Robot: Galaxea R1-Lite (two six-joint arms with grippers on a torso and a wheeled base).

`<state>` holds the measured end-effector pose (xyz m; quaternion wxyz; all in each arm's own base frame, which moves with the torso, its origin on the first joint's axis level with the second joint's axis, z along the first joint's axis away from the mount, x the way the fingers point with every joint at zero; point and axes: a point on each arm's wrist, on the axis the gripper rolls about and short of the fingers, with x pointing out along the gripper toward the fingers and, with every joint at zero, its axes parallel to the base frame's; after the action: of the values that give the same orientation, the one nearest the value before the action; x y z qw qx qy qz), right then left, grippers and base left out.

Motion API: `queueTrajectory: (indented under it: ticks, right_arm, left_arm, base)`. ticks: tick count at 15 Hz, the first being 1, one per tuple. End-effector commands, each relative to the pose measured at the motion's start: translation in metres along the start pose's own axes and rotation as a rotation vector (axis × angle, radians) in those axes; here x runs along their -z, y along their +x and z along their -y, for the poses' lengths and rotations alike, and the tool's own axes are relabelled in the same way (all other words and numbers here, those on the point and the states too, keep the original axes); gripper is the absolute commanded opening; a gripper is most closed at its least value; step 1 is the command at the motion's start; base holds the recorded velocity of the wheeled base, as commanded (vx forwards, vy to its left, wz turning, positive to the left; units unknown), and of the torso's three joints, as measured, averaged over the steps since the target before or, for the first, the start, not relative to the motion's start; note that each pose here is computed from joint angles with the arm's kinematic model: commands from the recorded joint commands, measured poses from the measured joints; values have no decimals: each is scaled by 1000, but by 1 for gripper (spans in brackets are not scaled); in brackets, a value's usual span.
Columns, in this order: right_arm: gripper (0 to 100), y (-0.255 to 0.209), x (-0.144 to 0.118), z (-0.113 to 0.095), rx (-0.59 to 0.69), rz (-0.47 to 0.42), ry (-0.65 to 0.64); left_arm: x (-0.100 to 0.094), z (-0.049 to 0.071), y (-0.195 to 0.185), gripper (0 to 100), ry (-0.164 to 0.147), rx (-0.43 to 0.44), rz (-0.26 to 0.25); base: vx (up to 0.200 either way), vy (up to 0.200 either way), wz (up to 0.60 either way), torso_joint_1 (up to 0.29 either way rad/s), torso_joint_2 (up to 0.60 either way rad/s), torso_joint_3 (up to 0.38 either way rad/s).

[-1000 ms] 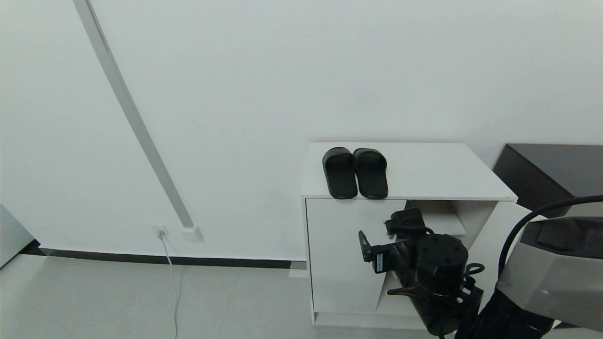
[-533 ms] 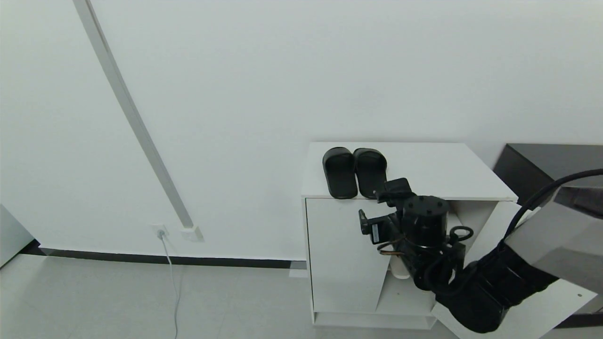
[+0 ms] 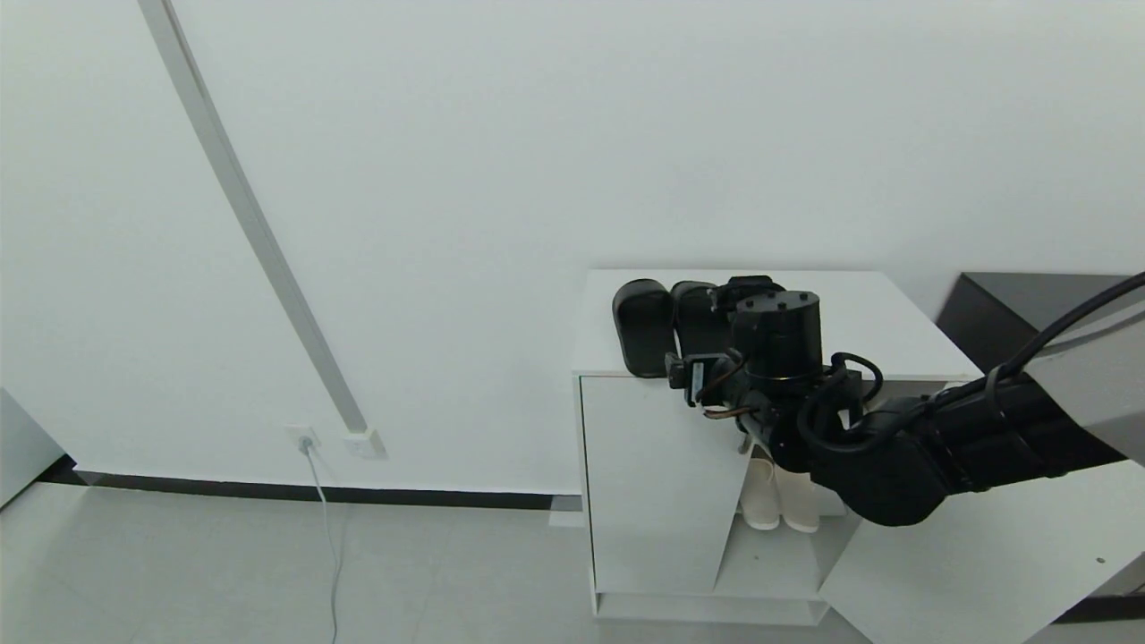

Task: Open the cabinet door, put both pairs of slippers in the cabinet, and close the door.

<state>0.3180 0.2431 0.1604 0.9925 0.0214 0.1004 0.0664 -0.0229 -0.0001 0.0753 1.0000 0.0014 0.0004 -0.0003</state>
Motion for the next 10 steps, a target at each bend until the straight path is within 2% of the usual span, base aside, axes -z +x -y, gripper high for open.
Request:
queueTrajectory:
  ticks: [1,9,10]
  right_arm:
    - [100,-1,-1,-1,-3,4,8]
    - [100,16,25,-8,-44,-56,-14]
    - [100,20,27,-8,-42,-58,-14]
  left_arm:
    - [0,0,0,0,0,2,-1]
    - [0,0,0,0,0,1,-1]
    - [0,0,0,0,0,1,1]
  base:
    - [200,0,0,2,-2,7]
    - [200,0,0,2,2,1]
    - [0,0,0,0,0,0]
